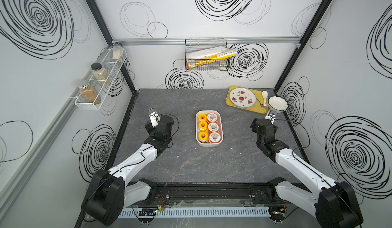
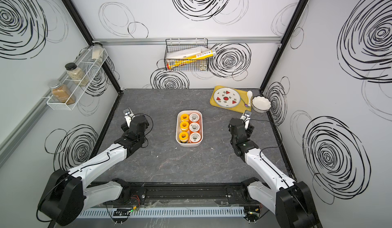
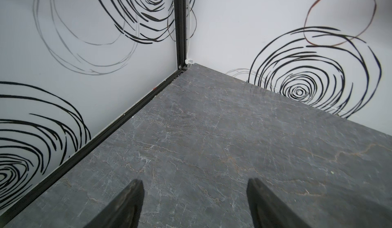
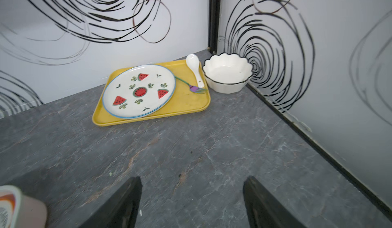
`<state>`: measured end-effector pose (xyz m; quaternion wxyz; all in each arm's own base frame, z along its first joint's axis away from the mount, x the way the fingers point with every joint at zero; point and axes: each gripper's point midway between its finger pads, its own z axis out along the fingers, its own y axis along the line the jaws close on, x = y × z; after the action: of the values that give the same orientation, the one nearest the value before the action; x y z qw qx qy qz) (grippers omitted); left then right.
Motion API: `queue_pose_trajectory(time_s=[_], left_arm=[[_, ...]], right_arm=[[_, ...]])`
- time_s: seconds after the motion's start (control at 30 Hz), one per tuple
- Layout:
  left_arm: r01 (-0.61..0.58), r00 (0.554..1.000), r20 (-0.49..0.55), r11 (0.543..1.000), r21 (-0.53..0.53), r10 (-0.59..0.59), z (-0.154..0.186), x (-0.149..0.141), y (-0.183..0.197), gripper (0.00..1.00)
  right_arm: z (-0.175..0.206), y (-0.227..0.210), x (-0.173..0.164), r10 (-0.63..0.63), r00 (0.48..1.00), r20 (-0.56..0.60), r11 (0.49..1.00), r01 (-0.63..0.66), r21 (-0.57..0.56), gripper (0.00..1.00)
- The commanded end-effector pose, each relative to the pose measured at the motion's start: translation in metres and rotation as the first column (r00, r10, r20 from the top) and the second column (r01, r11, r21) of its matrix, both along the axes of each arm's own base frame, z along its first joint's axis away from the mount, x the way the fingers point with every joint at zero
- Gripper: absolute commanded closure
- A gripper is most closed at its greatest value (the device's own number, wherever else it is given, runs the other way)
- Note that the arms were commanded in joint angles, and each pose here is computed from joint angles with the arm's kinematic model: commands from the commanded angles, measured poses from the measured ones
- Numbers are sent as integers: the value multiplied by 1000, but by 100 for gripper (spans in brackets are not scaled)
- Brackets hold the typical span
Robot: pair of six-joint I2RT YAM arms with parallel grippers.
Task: Put the sealing tape into the storage box
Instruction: Reset both arms
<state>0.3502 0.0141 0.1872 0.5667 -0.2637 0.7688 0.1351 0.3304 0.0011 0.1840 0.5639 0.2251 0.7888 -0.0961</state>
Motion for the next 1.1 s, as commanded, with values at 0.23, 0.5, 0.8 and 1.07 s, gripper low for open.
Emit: queue_pose_trajectory(time_s=[0.23, 0.5, 0.8, 1.07], left_arm=[[-75, 996, 48, 997, -27, 77, -1, 4, 49, 3], [85, 995, 51, 996, -35, -83, -9, 26, 51, 1], [285, 951, 108, 956, 68, -291, -16, 29, 26, 1], [381, 916, 100, 920, 91, -389, -29, 31, 12, 1]], right_arm=[[-3, -49, -8, -227, 974, 29, 966, 228, -121, 6], [-13, -57, 0, -152, 986, 64, 980, 159, -117, 0], [-27, -36, 23, 99, 993, 62, 981, -87, -176, 0], [-35, -13, 29, 249, 965, 82, 949, -226, -222, 0]])
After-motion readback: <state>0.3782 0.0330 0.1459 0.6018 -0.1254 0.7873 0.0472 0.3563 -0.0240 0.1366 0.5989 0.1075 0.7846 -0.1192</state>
